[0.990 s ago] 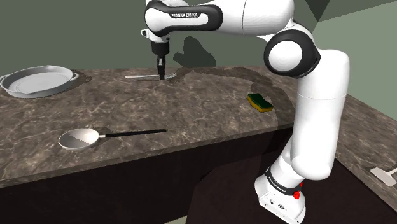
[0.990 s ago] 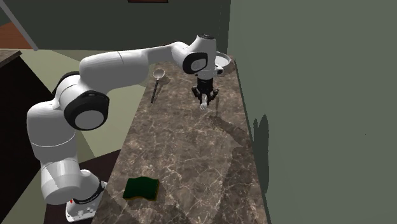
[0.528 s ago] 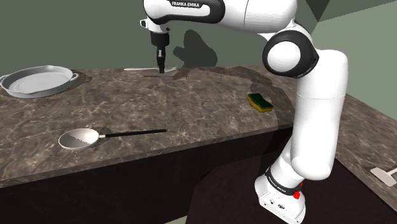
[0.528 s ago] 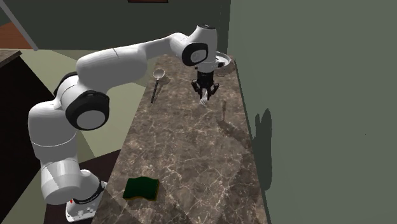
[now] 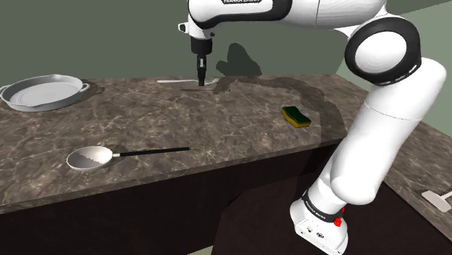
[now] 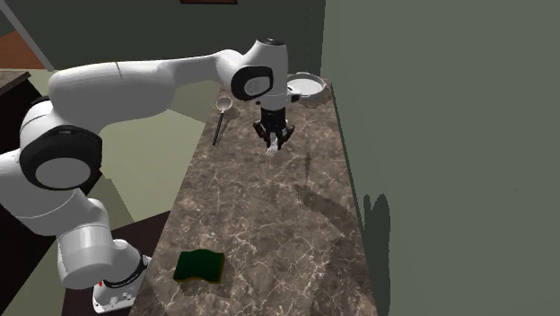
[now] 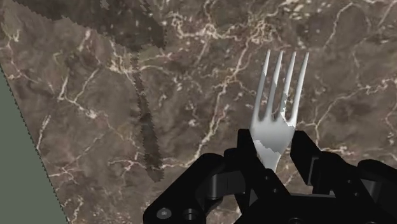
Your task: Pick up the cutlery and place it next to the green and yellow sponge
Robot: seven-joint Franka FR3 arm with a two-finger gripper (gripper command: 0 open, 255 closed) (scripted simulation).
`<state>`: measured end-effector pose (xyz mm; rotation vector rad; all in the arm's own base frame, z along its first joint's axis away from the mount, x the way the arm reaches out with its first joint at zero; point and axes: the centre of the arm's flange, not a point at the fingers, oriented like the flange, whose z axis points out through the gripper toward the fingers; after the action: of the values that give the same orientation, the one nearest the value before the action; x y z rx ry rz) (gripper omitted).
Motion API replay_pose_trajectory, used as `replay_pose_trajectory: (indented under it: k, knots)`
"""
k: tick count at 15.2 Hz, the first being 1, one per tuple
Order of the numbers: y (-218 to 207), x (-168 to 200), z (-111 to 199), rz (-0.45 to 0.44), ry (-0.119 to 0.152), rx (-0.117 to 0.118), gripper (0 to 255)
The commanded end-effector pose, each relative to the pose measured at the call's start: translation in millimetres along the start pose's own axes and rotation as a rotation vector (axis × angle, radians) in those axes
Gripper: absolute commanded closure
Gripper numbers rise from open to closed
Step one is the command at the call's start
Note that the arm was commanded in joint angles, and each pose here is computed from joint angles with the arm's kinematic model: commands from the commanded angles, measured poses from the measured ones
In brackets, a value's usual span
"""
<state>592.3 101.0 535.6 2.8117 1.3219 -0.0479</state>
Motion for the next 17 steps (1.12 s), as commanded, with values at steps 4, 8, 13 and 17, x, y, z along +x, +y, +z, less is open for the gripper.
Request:
replay_pose_trajectory:
  k: [4, 8, 13, 17]
  knots:
    - [-33.7, -58.2, 2.0, 0.0, 0.0, 0.0, 255]
    - [-59.1, -104.4, 3.3, 0.0, 0.0, 0.0, 255]
    - [-90.9, -162.2, 5.1, 0.0, 0.0, 0.0, 255]
    - [-116.4, -208.5, 6.4, 0.0, 0.0, 0.0, 255]
